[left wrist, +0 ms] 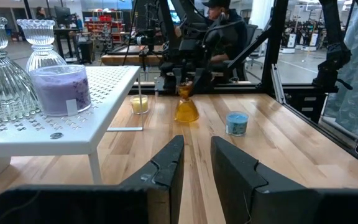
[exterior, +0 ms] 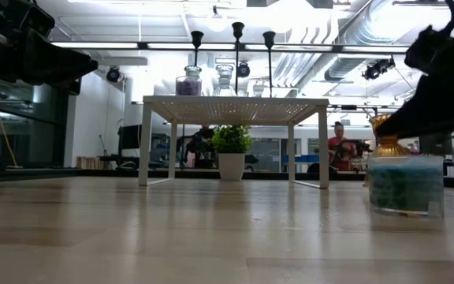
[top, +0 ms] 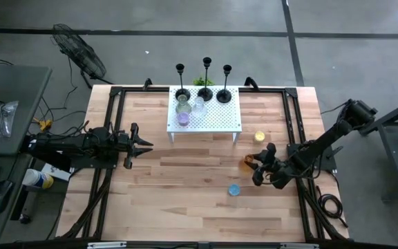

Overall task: Pick & Place candle stick holders
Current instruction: Put the orange candle holder on the shelf aligned with the transparent candle holder

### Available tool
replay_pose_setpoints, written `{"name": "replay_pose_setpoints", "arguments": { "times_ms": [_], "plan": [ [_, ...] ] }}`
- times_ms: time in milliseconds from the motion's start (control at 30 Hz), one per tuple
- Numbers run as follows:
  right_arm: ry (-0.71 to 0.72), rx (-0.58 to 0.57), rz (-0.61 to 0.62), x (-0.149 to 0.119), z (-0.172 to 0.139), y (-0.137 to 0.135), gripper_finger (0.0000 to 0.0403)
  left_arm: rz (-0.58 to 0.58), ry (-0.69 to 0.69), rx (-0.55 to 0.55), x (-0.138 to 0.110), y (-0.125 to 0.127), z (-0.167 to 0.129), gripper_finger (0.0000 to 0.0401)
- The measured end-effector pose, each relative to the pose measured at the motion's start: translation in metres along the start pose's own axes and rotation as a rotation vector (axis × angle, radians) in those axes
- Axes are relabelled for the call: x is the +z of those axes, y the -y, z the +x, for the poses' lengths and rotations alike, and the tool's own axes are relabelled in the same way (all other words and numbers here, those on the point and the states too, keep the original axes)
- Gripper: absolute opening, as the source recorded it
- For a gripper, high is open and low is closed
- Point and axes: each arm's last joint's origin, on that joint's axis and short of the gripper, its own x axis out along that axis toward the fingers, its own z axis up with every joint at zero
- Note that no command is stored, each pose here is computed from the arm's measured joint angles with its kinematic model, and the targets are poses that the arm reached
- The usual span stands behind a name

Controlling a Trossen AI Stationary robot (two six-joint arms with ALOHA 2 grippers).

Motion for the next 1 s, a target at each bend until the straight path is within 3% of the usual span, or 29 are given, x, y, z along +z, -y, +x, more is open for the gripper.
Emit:
{"name": "replay_pose_setpoints", "arguments": {
  "times_ms": [200, 467, 767, 1000],
  "plan": [
    [0.019, 0.079, -0.026, 0.024, -0.007, -0.013, 0.0133, 0.000, 0.000, 0.000, 0.000, 0.000, 0.000, 0.0077],
    [0.080, 0.170, -0.112, 0.084, -0.013, -0.028, 0.0133, 0.000, 0.000, 0.000, 0.000, 0.000, 0.000, 0.0077],
    [0.125, 0.029, -0.102, 0.160, -0.014, -0.026, 0.0134, 0.000, 0.000, 0.000, 0.000, 0.000, 0.000, 0.0077],
    [0.135, -0.089, -0.099, 0.189, 0.009, -0.022, 0.0134, 0.000, 0.000, -0.001, 0.000, 0.000, 0.000, 0.0077]
  ]
}}
